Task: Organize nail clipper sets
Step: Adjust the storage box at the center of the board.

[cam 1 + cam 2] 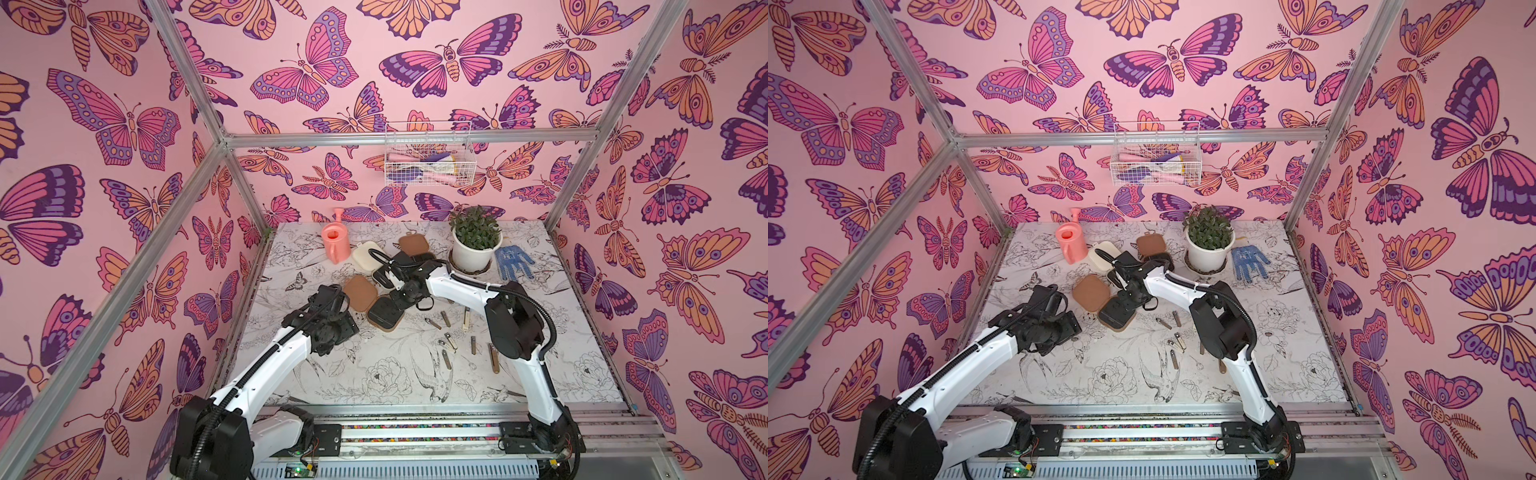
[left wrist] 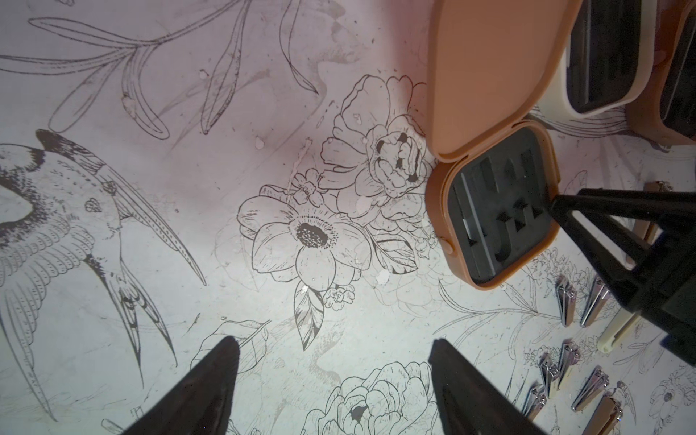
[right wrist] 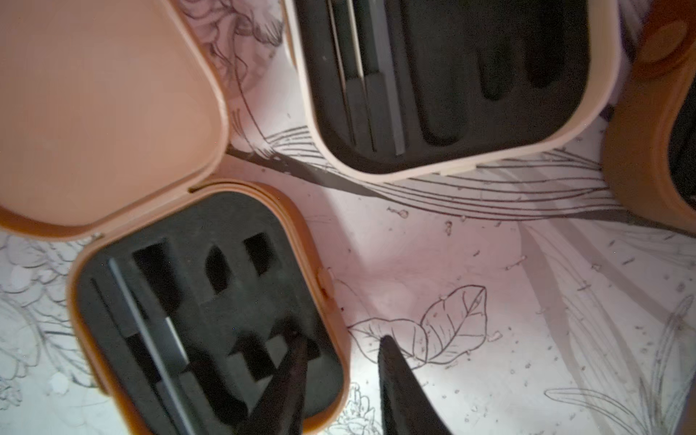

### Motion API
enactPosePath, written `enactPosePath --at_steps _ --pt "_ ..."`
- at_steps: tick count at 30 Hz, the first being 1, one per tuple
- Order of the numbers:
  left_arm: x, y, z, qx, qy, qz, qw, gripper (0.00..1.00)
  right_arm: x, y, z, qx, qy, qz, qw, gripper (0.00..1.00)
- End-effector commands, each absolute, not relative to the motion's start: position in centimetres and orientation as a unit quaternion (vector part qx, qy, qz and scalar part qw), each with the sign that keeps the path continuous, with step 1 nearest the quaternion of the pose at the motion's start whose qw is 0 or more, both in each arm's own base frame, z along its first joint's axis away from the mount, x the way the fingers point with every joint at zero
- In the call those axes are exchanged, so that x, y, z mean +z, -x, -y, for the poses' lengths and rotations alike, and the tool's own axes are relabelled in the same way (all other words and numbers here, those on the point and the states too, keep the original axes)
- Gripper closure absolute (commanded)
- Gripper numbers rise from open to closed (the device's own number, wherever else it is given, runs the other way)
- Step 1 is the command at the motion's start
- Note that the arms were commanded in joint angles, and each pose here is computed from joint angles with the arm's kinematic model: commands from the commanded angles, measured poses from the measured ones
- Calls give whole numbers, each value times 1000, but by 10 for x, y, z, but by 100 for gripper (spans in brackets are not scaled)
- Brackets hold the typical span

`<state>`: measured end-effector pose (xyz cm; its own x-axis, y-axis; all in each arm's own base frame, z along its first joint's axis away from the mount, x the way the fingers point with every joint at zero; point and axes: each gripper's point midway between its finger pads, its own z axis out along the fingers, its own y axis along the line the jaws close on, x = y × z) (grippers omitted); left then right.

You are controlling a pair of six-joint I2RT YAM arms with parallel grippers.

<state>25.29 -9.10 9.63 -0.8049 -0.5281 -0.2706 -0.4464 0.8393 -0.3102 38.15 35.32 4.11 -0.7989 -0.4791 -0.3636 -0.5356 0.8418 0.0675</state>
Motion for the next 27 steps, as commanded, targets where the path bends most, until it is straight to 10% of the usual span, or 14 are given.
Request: enactPosePath --at_steps 1,27 --pt "93 -250 92 -117 276 -939 166 19 39 -378 -355 88 282 -943 155 70" --pt "94 -247 91 -119 272 -940 171 19 28 -360 -353 105 295 -942 123 100"
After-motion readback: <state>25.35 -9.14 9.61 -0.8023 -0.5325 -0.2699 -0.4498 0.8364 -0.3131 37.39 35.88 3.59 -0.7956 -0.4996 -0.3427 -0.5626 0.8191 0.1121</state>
